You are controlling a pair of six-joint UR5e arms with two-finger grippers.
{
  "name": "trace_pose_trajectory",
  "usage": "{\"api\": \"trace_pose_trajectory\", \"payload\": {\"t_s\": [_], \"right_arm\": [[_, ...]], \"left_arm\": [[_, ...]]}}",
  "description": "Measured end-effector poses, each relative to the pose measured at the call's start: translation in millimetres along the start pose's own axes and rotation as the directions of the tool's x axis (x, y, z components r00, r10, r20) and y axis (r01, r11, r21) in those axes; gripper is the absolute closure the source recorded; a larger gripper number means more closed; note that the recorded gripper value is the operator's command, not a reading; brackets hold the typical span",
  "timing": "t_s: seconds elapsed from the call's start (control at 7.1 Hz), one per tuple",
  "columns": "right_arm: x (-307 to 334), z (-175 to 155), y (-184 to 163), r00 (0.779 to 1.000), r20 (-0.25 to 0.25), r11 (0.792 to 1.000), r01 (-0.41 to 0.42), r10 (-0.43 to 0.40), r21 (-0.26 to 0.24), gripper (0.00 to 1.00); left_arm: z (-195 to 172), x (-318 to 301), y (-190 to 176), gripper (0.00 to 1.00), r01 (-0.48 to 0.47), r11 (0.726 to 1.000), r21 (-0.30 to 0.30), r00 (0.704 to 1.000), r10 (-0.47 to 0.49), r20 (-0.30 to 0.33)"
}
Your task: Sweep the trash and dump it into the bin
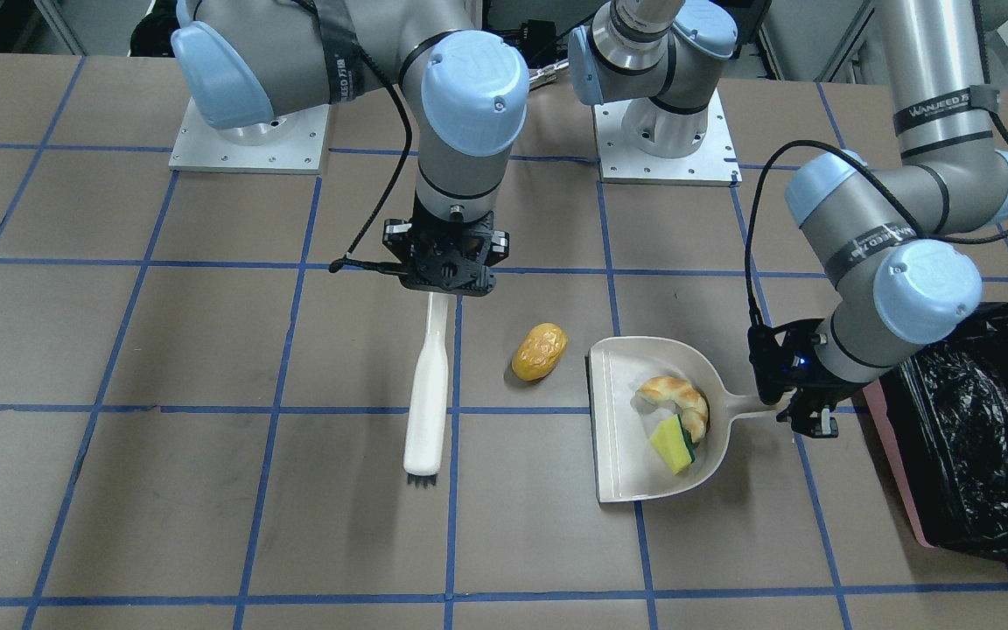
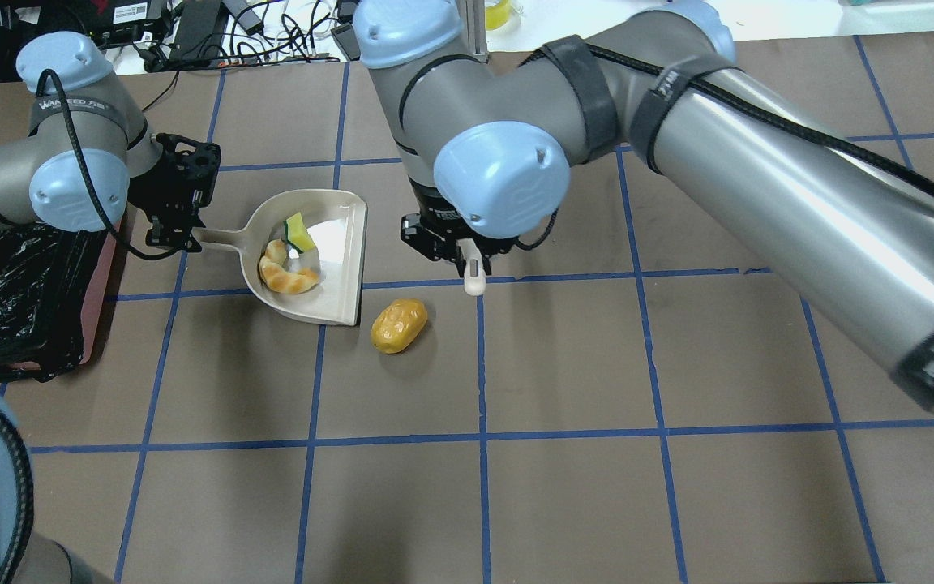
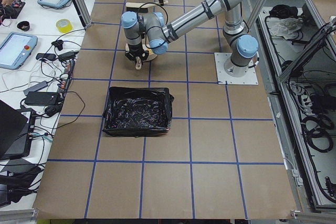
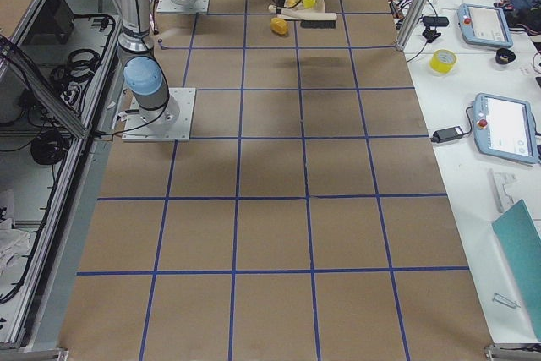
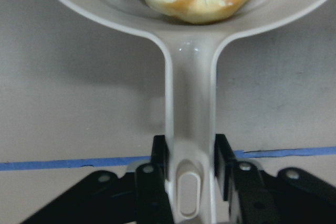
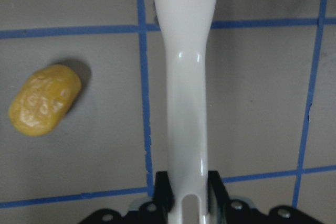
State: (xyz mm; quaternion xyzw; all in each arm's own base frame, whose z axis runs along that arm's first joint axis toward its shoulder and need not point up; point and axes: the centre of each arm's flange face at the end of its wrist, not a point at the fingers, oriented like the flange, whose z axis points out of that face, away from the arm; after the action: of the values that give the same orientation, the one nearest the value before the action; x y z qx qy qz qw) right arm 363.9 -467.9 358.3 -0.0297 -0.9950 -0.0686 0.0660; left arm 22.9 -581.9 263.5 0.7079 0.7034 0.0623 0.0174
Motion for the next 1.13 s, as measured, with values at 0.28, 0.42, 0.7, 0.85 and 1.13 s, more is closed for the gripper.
{"api": "trace_pose_trajectory", "payload": {"t_s": [0.28, 0.42, 0.7, 0.85, 1.13], "right_arm": [[25, 21, 37, 0.998, -0.021, 0.997, -0.063, 0.062, -0.036, 1.0], [31, 30, 49, 0.996, -0.027, 0.995, -0.082, 0.081, -0.05, 1.0], [25, 59, 70, 0.994, -0.009, 0.991, -0.105, 0.105, -0.079, 1.0], [7, 74, 85, 0.996, 0.025, 0.992, -0.08, 0.083, -0.093, 1.0], [-47, 99, 107, 0.998, 0.05, 0.996, 0.04, -0.037, -0.076, 1.0]], "left_arm": [[-8, 42, -10, 1.0, -0.008, 0.998, -0.057, 1.0, 0.007, -0.016], [-7, 62, -16, 1.0, 0.0, 0.998, -0.061, 1.0, -0.001, -0.026], [-6, 86, -24, 1.0, 0.014, 0.998, -0.063, 0.999, -0.016, -0.032], [-6, 89, -25, 1.0, 0.017, 0.998, -0.063, 0.999, -0.019, -0.032], [-6, 91, -26, 1.0, 0.017, 0.998, -0.063, 0.999, -0.019, -0.033]]}}
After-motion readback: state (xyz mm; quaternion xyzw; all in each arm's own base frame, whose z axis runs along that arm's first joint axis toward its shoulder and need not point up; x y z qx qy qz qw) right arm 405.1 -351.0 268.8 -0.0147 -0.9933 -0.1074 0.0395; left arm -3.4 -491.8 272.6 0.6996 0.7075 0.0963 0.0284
